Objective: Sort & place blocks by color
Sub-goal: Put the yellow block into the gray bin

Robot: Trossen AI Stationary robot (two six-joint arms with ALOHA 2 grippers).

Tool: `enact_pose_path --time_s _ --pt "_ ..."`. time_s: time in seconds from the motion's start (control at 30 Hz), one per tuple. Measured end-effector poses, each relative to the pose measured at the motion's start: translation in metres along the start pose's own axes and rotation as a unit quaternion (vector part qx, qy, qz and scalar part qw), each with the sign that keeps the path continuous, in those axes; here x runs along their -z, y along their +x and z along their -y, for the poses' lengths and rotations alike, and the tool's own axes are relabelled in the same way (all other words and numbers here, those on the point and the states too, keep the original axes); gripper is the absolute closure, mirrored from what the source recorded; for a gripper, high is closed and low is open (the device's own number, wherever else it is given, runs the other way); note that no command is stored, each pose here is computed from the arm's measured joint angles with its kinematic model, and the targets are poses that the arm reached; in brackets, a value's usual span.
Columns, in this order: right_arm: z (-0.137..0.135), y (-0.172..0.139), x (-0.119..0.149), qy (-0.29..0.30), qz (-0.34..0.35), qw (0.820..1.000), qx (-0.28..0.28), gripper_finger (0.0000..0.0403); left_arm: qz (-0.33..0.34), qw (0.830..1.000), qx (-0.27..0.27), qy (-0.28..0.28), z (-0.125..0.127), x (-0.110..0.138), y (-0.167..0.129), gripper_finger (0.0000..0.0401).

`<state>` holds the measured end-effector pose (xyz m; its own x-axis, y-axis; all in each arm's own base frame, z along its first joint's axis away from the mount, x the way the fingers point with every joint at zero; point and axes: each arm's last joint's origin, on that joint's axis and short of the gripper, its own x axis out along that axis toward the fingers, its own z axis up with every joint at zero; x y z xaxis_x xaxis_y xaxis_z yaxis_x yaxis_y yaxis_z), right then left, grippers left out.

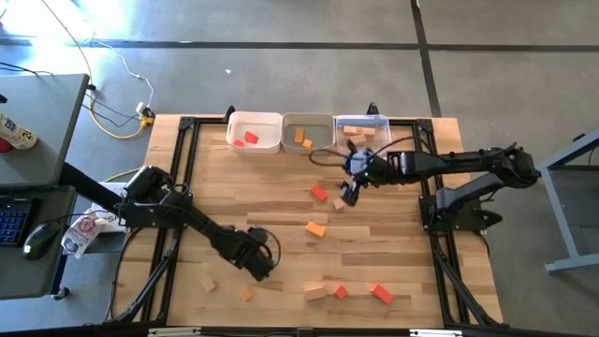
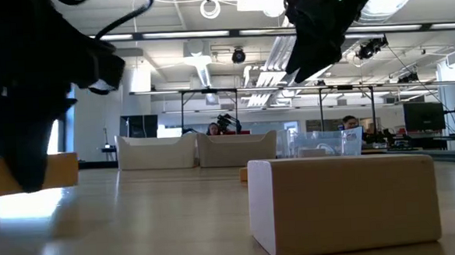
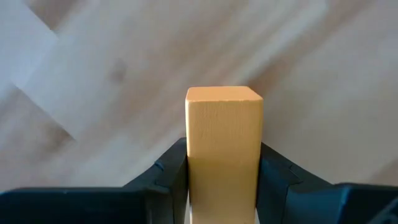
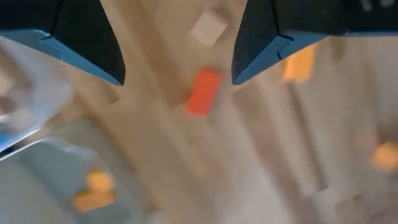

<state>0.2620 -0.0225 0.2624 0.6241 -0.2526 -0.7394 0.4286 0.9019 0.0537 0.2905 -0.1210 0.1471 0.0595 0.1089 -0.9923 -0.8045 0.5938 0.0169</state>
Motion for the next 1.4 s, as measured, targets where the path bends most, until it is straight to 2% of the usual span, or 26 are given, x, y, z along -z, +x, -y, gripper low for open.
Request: enact_pose_path --time_s 0.27,0.57,0.77,0.97,1.4 --pt "-0.033 -0.010 0.024 0.006 -0.062 0.997 -0.038 0.0123 0.043 0.998 0.002 0.047 -0.013 -0.039 -0.008 0.0293" --pt "-0.062 -0.023 0.042 0.005 -0.084 0.994 -0.071 0.0123 0.091 0.992 -0.011 0.087 -0.035 -0.089 -0.011 0.0293" --pt "-0.074 -0.030 0.052 0.025 -0.097 0.991 -0.083 0.0123 0.134 0.986 0.011 0.103 -0.048 -0.121 -0.018 0.0292" --pt "-0.083 -0.036 0.062 0.045 -0.118 0.988 -0.085 0.0123 0.204 0.972 0.049 0.102 -0.058 -0.157 -0.025 0.0291" --pt "-0.096 -0.046 0.074 0.075 -0.132 0.984 -0.098 0.0123 0.304 0.947 0.072 0.069 -0.095 -0.217 -0.031 0.0291"
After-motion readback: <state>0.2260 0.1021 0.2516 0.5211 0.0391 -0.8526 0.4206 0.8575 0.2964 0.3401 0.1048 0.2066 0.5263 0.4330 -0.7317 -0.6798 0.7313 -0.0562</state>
